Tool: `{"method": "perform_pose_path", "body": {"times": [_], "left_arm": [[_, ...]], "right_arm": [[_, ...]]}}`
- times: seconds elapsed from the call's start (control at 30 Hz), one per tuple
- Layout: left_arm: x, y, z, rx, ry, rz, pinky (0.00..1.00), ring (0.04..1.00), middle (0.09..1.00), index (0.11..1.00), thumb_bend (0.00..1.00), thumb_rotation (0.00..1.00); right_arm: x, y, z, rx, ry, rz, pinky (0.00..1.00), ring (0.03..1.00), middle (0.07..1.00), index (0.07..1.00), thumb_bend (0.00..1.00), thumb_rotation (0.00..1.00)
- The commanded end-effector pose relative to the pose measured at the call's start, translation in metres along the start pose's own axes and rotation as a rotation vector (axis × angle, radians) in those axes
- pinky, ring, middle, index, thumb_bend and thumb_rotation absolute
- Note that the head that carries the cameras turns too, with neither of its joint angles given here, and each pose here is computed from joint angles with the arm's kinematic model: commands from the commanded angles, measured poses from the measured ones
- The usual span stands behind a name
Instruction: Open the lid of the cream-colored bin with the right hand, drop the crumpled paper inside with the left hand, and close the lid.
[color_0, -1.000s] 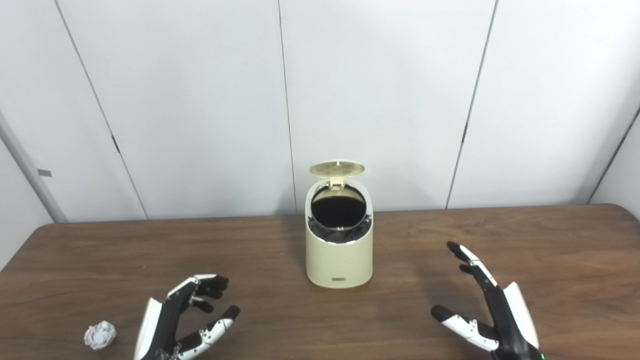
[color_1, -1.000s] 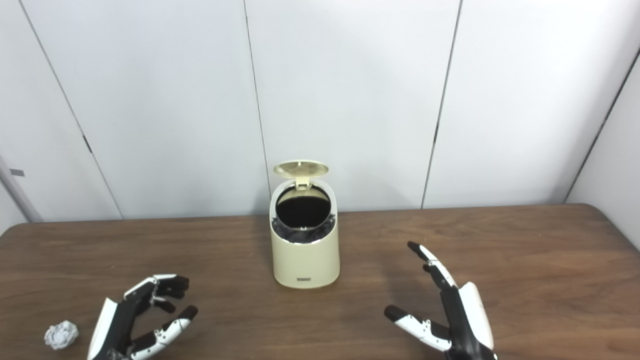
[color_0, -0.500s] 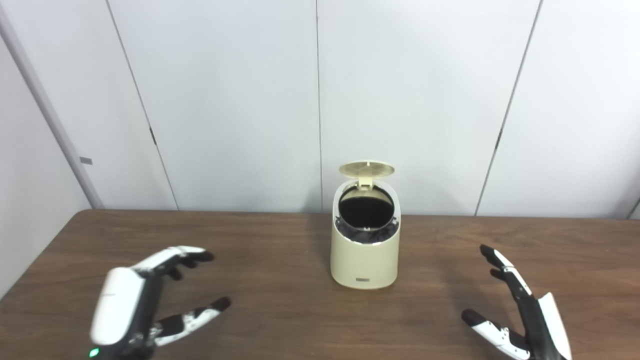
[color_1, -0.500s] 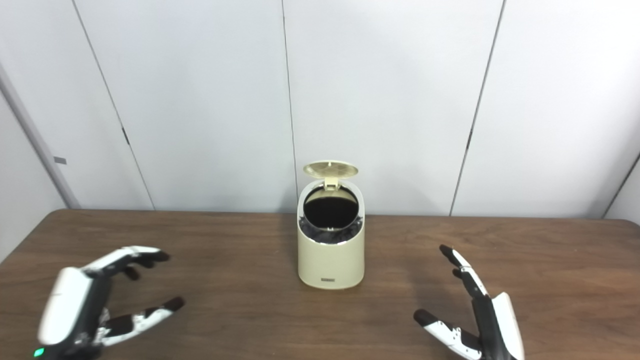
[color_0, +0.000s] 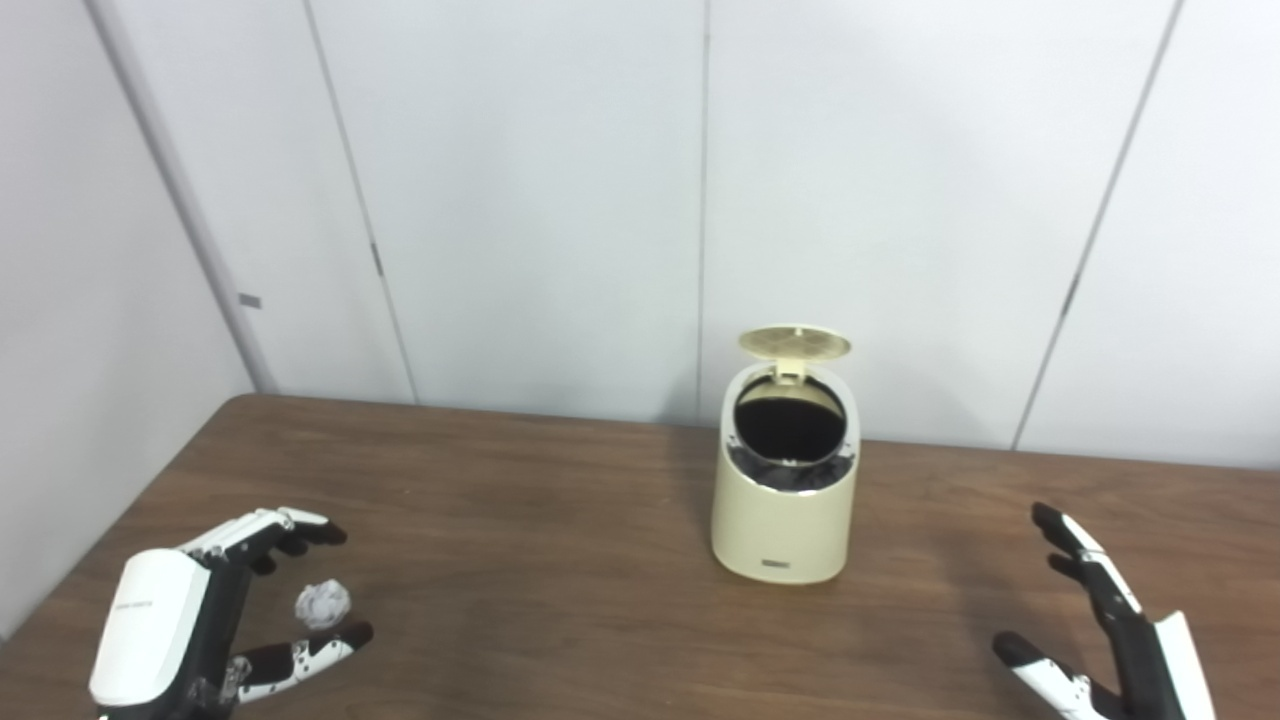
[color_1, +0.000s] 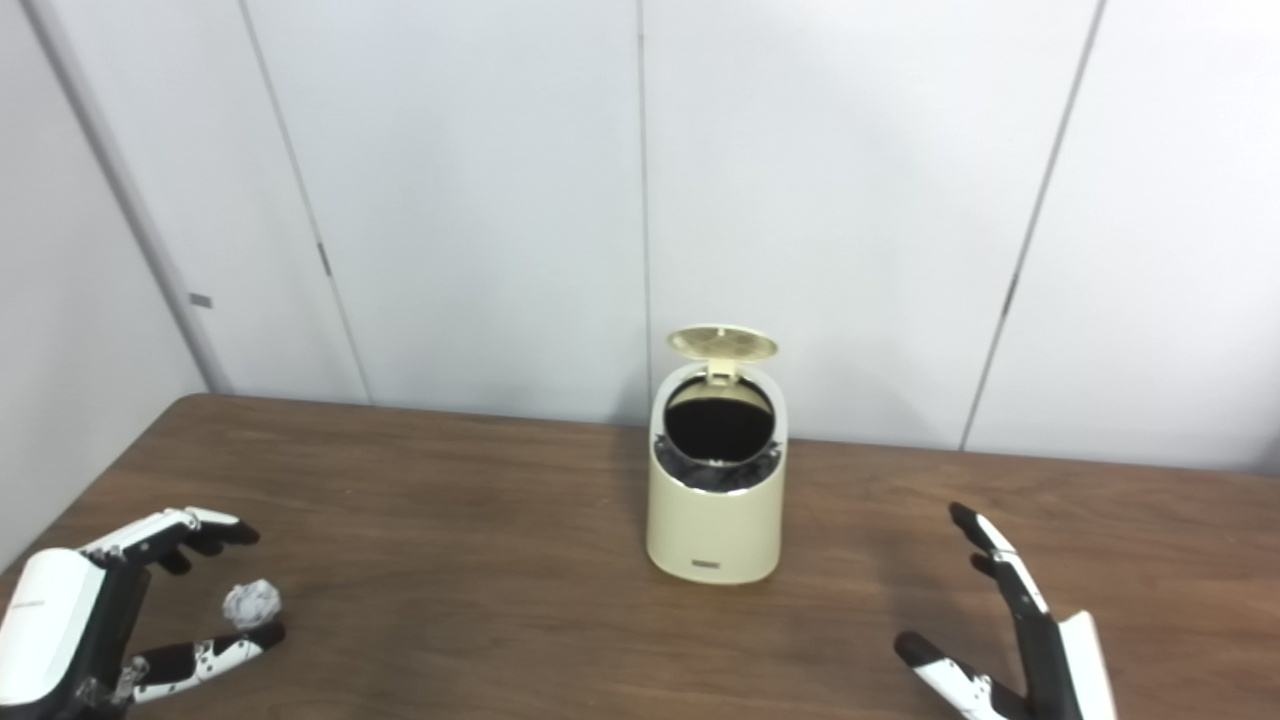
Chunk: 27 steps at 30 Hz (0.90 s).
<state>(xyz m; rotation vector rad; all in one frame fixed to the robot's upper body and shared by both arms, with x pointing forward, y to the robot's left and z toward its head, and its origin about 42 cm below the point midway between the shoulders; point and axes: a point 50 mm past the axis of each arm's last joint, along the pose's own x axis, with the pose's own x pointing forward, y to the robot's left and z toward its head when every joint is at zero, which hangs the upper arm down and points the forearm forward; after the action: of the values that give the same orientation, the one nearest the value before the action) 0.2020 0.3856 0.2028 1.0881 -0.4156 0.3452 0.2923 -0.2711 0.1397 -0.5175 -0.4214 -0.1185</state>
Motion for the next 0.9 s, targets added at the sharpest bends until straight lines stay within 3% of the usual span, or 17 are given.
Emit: {"method": "perform_pose_path", "body": {"times": [0.0,0.43,0.87], "left_arm": [[0.003,0.011,-0.009,0.05,-0.038,0.034,0.49,0.581,0.612,0.59,0.89,0.11],[-0.014,-0.016,-0.044,0.125,-0.024,0.036,0.54,0.622,0.629,0.606,0.88,0.23],[-0.006,-0.037,-0.066,0.124,0.014,0.069,0.61,0.728,0.756,0.747,0.92,0.32]], "right_arm": [[0.0,-0.016,-0.012,-0.045,-0.017,0.005,0.84,0.884,0.872,0.875,0.79,0.77],[0.0,-0.023,-0.014,-0.051,-0.024,0.0,0.82,0.871,0.862,0.863,0.79,0.77],[0.0,-0.024,-0.012,-0.055,-0.021,0.007,0.79,0.858,0.861,0.855,0.78,0.75]]}}
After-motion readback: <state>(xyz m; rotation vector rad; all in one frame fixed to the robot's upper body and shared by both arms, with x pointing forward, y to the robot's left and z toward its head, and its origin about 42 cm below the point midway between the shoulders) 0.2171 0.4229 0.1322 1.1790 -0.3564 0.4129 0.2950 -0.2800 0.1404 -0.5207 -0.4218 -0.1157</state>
